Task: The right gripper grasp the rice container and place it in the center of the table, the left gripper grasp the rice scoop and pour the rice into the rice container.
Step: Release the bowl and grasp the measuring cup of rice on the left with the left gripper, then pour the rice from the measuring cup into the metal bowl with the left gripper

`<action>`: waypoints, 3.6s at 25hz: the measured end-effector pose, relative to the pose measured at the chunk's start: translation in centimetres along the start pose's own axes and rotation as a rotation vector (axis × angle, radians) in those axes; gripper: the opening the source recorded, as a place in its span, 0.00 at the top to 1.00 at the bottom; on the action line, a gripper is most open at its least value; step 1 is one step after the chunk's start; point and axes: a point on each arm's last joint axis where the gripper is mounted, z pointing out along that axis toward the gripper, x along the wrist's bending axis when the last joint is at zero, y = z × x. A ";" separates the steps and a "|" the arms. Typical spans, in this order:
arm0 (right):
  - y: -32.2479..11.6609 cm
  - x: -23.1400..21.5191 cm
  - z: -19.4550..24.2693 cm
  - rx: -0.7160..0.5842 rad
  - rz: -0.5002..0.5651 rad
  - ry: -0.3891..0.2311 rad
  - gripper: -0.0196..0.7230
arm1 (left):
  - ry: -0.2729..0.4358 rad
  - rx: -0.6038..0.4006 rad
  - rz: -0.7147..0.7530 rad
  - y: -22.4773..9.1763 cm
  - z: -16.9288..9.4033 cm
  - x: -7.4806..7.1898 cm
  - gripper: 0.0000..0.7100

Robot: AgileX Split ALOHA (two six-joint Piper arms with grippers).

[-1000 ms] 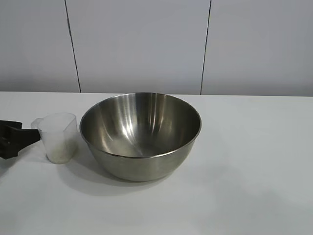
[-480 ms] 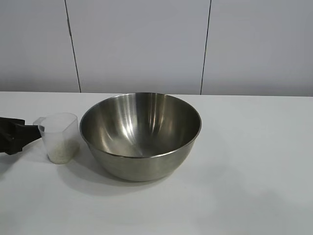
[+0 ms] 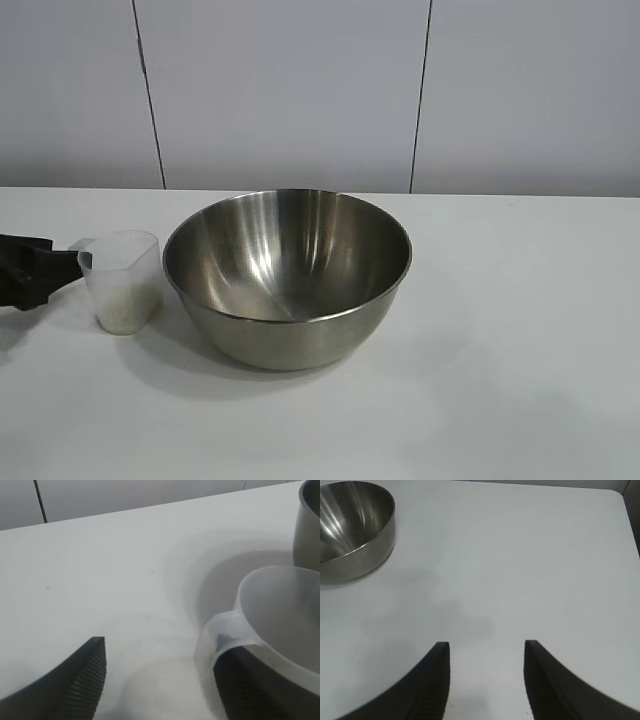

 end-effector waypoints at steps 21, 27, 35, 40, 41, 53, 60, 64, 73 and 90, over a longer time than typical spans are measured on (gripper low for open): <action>0.0 0.0 0.0 0.000 0.000 0.000 0.55 | 0.008 -0.037 0.012 1.3 0.1 0.3 0.58; 0.0 0.0 0.0 -0.001 0.000 0.000 0.55 | 0.005 -0.037 0.008 1.3 0.1 0.3 0.97; 0.0 0.0 0.0 -0.001 0.000 0.000 0.55 | 0.034 -0.044 -0.041 1.4 0.0 0.6 0.99; 0.0 0.0 0.0 -0.001 0.000 0.000 0.55 | 0.056 -0.100 -0.026 3.7 -0.5 0.8 0.99; 0.0 0.0 0.0 -0.001 0.000 0.000 0.55 | 0.061 -0.123 -0.013 4.7 -0.8 0.8 0.99; 0.0 0.0 0.0 -0.001 0.000 0.000 0.55 | 0.029 -0.115 0.361 16.4 -4.7 -5.8 0.99; 0.0 0.0 0.0 0.001 0.000 0.000 0.55 | -0.002 -0.059 0.580 17.8 -4.0 -13.3 0.99; 0.0 0.0 0.0 0.001 0.000 0.000 0.55 | 0.023 -0.062 0.729 17.8 -3.5 -16.1 0.99; 0.0 0.0 0.0 0.000 0.000 0.000 0.55 | 0.123 0.051 1.139 15.2 -0.1 -19.5 0.99; 0.0 0.0 0.0 0.000 0.000 0.000 0.55 | 0.178 0.141 2.205 14.4 1.2 -22.7 0.99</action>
